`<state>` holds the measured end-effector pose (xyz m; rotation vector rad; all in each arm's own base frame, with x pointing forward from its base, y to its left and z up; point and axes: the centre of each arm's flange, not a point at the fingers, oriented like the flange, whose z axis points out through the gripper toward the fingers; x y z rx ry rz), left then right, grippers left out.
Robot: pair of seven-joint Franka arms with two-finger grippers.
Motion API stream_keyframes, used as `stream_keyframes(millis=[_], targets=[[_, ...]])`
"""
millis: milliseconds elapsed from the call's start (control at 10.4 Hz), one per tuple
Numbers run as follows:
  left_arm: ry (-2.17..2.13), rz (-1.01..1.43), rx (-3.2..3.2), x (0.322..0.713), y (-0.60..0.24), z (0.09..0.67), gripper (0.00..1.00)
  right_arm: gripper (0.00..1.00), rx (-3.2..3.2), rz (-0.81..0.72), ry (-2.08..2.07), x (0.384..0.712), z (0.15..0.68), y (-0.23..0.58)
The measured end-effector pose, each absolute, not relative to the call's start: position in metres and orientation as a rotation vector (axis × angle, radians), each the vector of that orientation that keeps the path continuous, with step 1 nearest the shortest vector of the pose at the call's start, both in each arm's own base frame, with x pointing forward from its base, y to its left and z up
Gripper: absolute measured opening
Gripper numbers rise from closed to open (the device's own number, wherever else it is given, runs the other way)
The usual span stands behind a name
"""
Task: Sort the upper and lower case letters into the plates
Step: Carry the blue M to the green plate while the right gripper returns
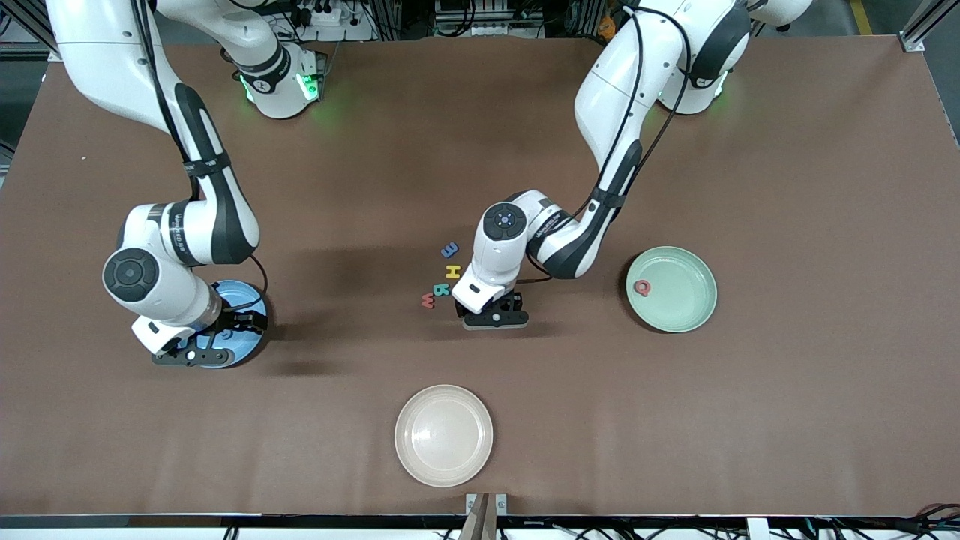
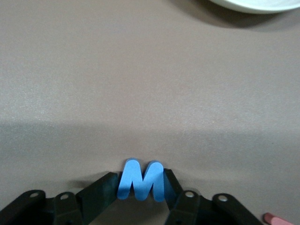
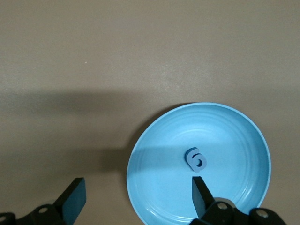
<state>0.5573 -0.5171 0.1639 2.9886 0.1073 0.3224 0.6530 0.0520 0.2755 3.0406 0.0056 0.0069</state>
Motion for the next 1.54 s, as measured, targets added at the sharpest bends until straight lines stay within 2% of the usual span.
stream_keyframes(millis=[673,865,1250,1538], targets=[[0.146,0.247,3.044,0.559,-0.514,0.17,0.47,1.0,3.045,-0.001,-0.07,0.65,0.301,0.101],[0.172,0.202,3.078,0.562,-0.507,0.178,0.42,1.0,3.056,0.008,-0.093,0.649,0.311,0.113],[0.197,0.114,3.124,0.579,-0.48,0.206,0.42,1.0,3.069,-0.004,-0.116,0.643,0.324,0.129],[0.047,-0.061,3.174,0.606,-0.428,0.23,0.42,1.0,3.108,-0.008,-0.158,0.629,0.326,0.188]])
